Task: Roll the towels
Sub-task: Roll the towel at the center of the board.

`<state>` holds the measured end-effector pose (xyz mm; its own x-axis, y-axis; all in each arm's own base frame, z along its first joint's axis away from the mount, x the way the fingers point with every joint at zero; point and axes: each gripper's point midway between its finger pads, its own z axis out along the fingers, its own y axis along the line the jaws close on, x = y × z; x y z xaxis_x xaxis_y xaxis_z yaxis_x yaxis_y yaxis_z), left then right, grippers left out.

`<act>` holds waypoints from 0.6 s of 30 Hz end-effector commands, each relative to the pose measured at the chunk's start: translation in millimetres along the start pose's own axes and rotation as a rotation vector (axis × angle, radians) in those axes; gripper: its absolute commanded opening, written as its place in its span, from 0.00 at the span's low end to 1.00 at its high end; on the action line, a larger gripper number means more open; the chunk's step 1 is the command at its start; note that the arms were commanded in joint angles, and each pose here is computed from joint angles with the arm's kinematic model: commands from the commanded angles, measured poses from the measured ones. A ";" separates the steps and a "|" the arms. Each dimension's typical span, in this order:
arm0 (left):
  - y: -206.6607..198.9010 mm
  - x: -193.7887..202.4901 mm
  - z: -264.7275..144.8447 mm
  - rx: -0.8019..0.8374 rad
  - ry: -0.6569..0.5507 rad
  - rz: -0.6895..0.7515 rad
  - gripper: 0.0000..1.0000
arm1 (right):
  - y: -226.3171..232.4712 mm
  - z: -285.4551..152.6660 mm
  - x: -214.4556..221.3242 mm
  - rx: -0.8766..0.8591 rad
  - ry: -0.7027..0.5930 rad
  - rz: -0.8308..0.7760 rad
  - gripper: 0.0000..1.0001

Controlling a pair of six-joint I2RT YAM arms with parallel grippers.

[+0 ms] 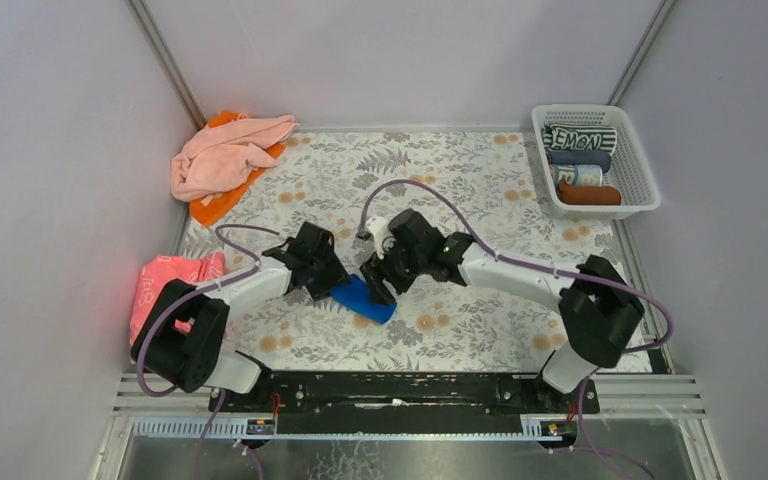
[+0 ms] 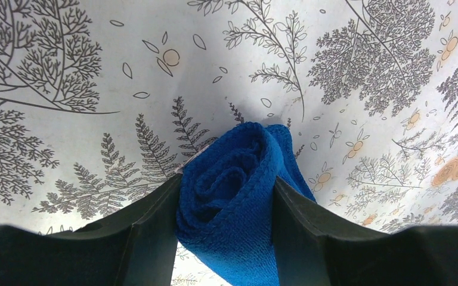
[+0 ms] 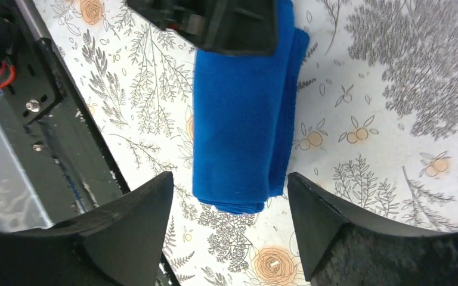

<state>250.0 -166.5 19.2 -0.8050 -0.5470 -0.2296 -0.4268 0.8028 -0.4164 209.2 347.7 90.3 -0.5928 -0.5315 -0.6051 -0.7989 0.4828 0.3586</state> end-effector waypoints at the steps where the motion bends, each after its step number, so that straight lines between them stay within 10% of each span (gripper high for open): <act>1: 36.5 18.8 4.5 -0.143 0.069 0.066 0.50 | -5.1 -10.7 -15.3 0.281 -0.043 -0.281 0.77; 18: 22.8 16.2 5.8 -0.127 0.104 0.112 0.52 | 6.3 64.8 10.3 0.441 0.081 -0.595 1.00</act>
<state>252.9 -168.9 18.9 -0.8443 -0.4868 -0.2241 -0.3855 0.8422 -0.3769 187.2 373.4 26.4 -0.1481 -0.8345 -0.5307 -0.9148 0.3195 -0.2470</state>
